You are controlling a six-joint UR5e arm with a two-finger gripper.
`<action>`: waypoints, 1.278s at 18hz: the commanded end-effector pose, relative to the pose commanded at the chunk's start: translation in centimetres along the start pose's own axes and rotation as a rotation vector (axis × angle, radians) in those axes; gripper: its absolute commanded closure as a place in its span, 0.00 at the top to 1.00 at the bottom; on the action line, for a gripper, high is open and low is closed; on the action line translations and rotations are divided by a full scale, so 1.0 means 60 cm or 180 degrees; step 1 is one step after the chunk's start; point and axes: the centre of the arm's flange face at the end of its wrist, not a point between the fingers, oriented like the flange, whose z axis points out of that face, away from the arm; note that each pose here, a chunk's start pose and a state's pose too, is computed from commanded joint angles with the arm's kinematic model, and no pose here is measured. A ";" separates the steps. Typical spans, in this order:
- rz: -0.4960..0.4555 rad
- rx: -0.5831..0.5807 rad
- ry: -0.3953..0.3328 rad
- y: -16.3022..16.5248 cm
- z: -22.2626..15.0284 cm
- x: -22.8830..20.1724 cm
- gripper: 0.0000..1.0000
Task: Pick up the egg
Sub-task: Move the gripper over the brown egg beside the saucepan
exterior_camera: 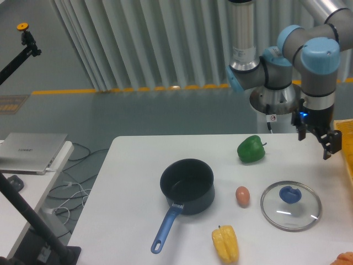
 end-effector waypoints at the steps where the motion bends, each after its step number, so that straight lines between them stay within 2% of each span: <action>1: -0.0049 0.0000 0.0003 -0.019 0.002 0.014 1.00; 5: -0.0207 0.0056 -0.0058 -0.109 0.013 0.057 1.00; 11: -0.0706 0.0098 -0.0069 -0.196 0.075 0.086 1.00; 17: -0.1123 0.0025 0.0035 -0.208 0.122 0.090 1.00; 23: -0.1346 -0.0046 0.0139 -0.221 0.166 0.090 1.00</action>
